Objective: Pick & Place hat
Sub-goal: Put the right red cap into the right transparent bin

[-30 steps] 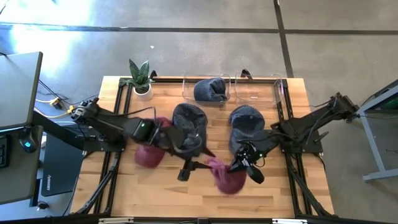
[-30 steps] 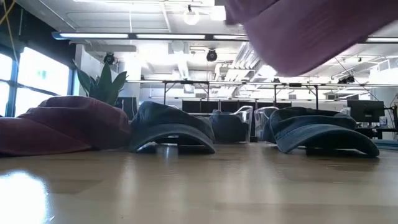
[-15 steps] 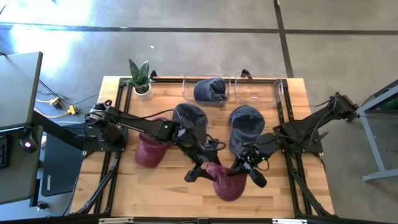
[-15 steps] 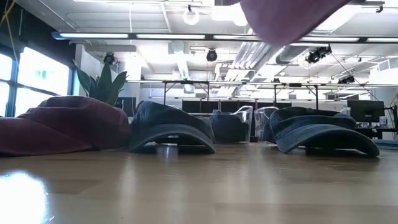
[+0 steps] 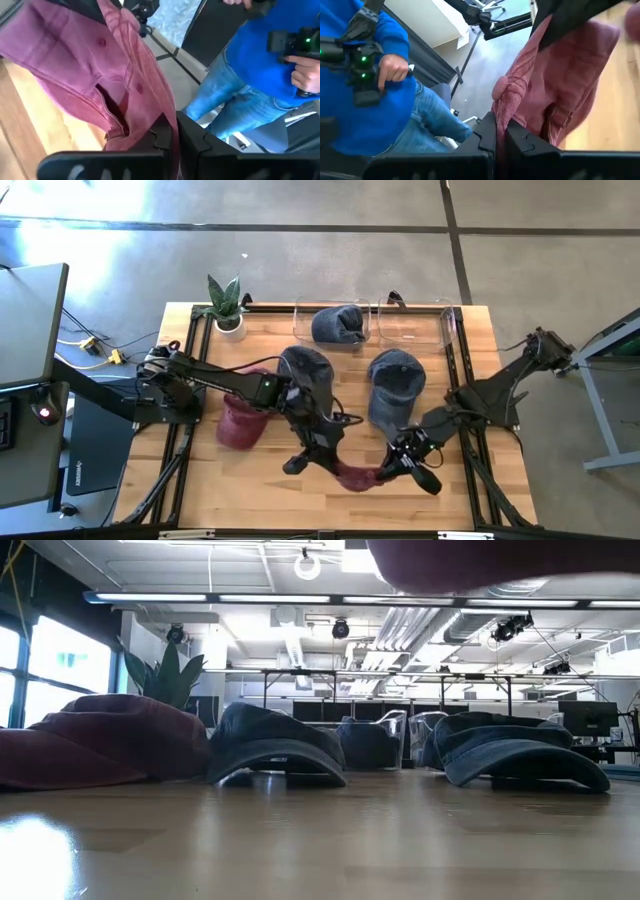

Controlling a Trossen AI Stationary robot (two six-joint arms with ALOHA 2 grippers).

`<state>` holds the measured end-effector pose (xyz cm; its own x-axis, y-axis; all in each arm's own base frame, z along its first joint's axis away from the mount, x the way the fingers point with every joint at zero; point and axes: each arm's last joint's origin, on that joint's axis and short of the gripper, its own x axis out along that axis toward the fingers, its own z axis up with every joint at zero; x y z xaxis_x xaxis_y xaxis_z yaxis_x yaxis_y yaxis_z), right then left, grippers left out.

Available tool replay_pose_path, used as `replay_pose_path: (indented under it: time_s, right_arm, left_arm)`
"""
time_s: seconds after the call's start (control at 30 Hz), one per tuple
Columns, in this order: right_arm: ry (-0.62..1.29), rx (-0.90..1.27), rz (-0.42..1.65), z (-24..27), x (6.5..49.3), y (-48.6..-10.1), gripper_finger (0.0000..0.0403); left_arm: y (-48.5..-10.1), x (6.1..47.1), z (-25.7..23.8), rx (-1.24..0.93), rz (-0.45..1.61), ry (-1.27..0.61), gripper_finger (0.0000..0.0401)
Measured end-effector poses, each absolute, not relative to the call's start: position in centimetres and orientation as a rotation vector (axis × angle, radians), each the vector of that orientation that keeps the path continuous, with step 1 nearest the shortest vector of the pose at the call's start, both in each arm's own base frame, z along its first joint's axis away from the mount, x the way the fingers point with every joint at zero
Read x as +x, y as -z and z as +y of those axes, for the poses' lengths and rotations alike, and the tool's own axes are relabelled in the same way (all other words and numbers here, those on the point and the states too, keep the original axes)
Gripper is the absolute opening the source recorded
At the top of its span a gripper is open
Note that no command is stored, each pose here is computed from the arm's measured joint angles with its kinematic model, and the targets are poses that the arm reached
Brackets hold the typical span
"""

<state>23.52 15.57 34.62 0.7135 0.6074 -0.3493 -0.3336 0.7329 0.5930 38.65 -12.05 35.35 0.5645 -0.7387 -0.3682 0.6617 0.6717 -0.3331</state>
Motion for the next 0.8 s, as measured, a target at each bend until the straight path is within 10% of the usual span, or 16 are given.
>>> replay_pose_path:
  time_s: [0.53, 0.8]
  right_arm:
    - [-0.597, 0.385, 0.638, 15.6, 23.1, -33.7, 0.0217]
    - [-0.49, 0.036, 0.633, 15.9, 23.5, -31.9, 0.0225]
  left_arm:
    - [-36.2, 38.1, -12.2, -0.215, 0.506, 0.825, 0.0001]
    - [-36.2, 38.2, -12.1, -0.216, 0.507, 0.783, 0.0001]
